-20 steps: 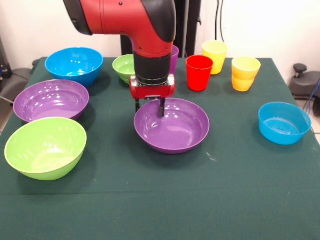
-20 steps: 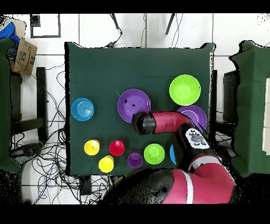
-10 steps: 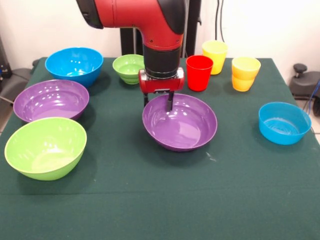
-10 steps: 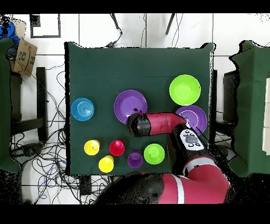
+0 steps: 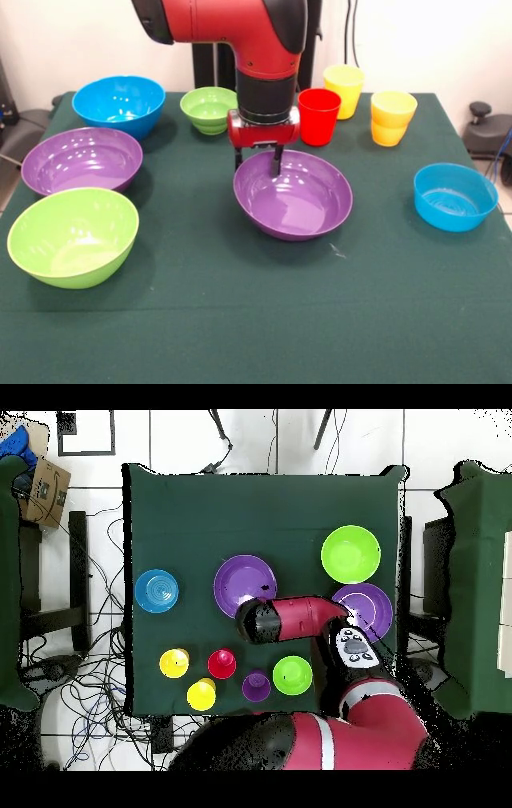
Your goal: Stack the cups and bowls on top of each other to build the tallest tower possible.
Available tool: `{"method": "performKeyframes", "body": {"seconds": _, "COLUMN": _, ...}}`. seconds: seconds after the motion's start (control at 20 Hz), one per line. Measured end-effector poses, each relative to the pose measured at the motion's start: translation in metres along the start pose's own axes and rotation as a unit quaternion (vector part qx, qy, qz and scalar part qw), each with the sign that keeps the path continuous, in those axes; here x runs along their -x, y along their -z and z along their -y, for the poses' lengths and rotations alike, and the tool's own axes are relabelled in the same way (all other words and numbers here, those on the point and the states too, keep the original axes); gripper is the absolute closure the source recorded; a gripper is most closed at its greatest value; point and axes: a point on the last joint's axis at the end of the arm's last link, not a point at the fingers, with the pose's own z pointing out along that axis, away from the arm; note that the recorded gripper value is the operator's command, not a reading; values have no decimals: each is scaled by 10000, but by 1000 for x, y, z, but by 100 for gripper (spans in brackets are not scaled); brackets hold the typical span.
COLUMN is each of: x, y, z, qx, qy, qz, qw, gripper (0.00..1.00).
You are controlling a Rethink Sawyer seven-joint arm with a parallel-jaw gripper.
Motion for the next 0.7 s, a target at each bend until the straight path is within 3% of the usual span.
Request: {"method": "performKeyframes", "body": {"seconds": 0.7, "x": -4, "y": -11, "z": -3, "qx": -139, "qy": 91, "qz": -107, "qw": 9998, "gripper": 0}}
